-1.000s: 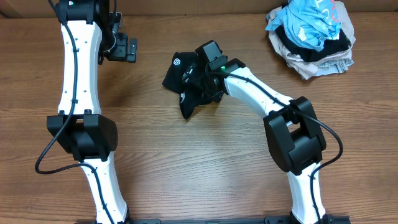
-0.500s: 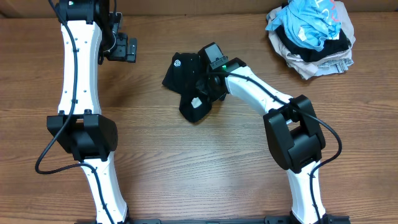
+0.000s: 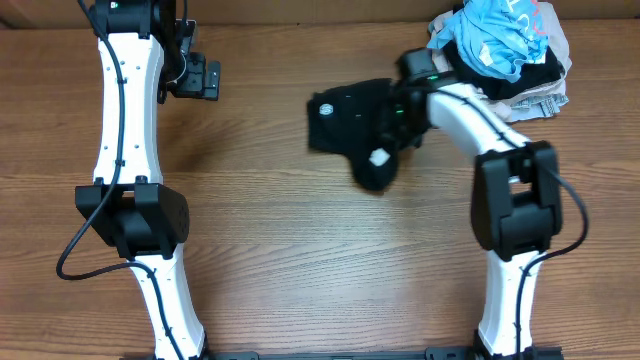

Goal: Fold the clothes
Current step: 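Place the folded bundle near the clothes pile with the right gripper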

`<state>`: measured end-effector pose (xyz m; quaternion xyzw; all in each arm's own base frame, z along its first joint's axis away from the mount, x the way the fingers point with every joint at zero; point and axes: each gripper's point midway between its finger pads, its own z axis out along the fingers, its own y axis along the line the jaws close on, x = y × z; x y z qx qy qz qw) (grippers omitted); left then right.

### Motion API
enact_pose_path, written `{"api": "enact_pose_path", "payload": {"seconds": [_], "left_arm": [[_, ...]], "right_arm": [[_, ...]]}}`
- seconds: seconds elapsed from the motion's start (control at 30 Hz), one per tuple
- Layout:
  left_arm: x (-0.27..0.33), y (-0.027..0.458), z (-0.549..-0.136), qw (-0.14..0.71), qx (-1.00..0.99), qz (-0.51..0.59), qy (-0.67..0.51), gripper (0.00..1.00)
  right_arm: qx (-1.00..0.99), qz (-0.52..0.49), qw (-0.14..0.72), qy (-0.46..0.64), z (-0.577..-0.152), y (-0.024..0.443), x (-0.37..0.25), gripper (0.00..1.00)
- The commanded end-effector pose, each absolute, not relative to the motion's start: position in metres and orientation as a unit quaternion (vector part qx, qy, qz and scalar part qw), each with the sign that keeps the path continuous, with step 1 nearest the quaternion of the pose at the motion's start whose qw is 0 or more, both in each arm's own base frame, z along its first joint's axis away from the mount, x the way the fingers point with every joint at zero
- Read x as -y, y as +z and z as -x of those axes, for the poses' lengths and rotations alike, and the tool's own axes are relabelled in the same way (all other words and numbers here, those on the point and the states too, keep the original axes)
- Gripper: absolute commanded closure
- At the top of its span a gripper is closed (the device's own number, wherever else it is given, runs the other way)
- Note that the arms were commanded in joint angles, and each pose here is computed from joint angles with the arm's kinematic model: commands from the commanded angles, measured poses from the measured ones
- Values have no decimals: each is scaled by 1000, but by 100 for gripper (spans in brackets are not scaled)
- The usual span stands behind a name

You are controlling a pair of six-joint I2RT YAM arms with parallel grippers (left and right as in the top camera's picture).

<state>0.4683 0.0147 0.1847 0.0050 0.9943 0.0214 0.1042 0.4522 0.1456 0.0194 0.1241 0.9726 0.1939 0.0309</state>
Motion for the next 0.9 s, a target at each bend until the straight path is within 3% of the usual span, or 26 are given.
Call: {"api": "enact_pose_path", "payload": {"seconds": [0.0,0.3,0.6,0.73,0.77,0.87], "left_arm": [[-10,184,-468,104,-994,-2,14,0],[-10,184,-469,105,-994,-2,14,0],[-10,184,-469,105,-994,-2,14,0],[-10,184,-469,105,-994,-1,14,0],[-10,184,-468,104,-994,-1,14,0],[-10,184,-469,105,-994,-1,14,0]], "right_arm": [[-970,-81,51,224,-462,44,-142,96],[-958,-53,153,236,-481,149,-140,96],[-951,-37,206,229,-483,189,-135,96],[-953,-59,187,232,-477,185,-137,96],[-953,-70,179,233,-474,182,-139,94],[-955,-99,150,236,-465,169,-147,62]]}}
